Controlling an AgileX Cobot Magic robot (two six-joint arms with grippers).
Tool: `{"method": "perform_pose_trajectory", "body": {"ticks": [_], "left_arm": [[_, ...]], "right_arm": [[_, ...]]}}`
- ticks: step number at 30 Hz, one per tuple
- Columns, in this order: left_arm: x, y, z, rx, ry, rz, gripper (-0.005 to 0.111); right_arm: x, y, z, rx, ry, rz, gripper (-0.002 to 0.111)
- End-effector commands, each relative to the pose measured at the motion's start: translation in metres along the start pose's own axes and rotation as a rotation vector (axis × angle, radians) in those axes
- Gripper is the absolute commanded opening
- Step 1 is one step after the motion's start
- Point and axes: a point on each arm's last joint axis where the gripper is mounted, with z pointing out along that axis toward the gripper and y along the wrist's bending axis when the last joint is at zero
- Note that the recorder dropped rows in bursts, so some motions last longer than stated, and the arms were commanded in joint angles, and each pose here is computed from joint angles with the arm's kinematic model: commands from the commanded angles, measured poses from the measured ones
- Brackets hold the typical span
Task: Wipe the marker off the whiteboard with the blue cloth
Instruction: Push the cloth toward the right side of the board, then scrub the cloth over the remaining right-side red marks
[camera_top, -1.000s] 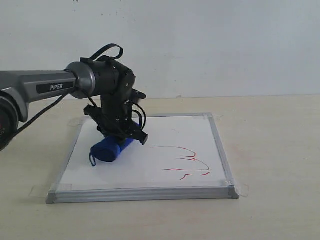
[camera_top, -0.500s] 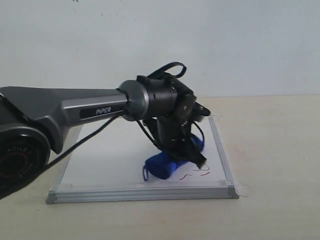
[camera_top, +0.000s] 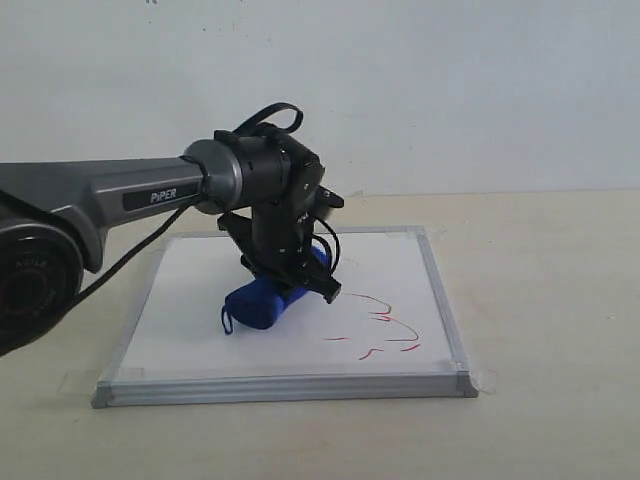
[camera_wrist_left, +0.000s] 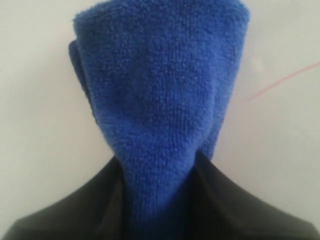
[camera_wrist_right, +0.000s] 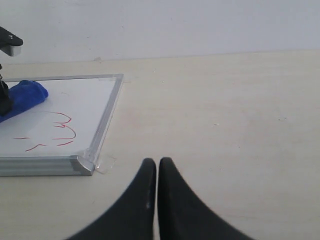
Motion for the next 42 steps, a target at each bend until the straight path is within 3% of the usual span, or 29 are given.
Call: {"method": "perform_pose_trajectory", "body": {"ticks": [1, 8, 12, 14, 19, 23, 26, 30, 36, 38, 42], "left_arm": [[-0.006, -0.055, -0.01, 0.079, -0.019, 0.084, 0.004], [-0.005, -0.11, -0.036, 0.133, -0.031, 0.175, 0.004], [0.0, -0.116, -0.036, 0.091, 0.002, 0.236, 0.004], [0.0, -0.105, -0.03, 0.0, 0.02, 0.22, 0.004], [-0.002, -0.05, 0.001, -0.253, 0.076, 0.157, 0.004], [-0.003, -0.018, 0.012, -0.252, 0.096, 0.062, 0.004], [-0.006, -0.017, 0.008, -0.22, 0.084, 0.047, 0.004], [-0.007, -0.051, -0.001, -0.046, 0.084, 0.119, 0.004], [-0.011, -0.115, -0.017, 0.082, -0.033, 0.247, 0.004], [-0.012, -0.129, -0.024, 0.103, -0.067, 0.265, 0.004], [-0.012, -0.14, -0.032, 0.151, -0.074, 0.287, 0.004]], "right_arm": [[-0.001, 0.0, 0.0, -0.001, -0.012, -0.002, 0.001], [-0.001, 0.0, 0.0, -0.001, -0.012, -0.002, 0.001], [-0.001, 0.0, 0.0, -0.001, -0.012, -0.002, 0.001], [-0.001, 0.0, 0.0, -0.001, -0.012, -0.002, 0.001], [-0.001, 0.0, 0.0, -0.001, -0.012, -0.002, 0.001], [-0.001, 0.0, 0.0, -0.001, -0.012, -0.002, 0.001], [-0.001, 0.0, 0.0, -0.001, -0.012, -0.002, 0.001], [-0.001, 0.0, 0.0, -0.001, -0.012, -0.002, 0.001], [-0.001, 0.0, 0.0, -0.001, -0.012, -0.002, 0.001], [-0.001, 0.0, 0.0, -0.001, -0.012, -0.002, 0.001], [-0.001, 0.0, 0.0, -0.001, -0.012, -0.002, 0.001]]}}
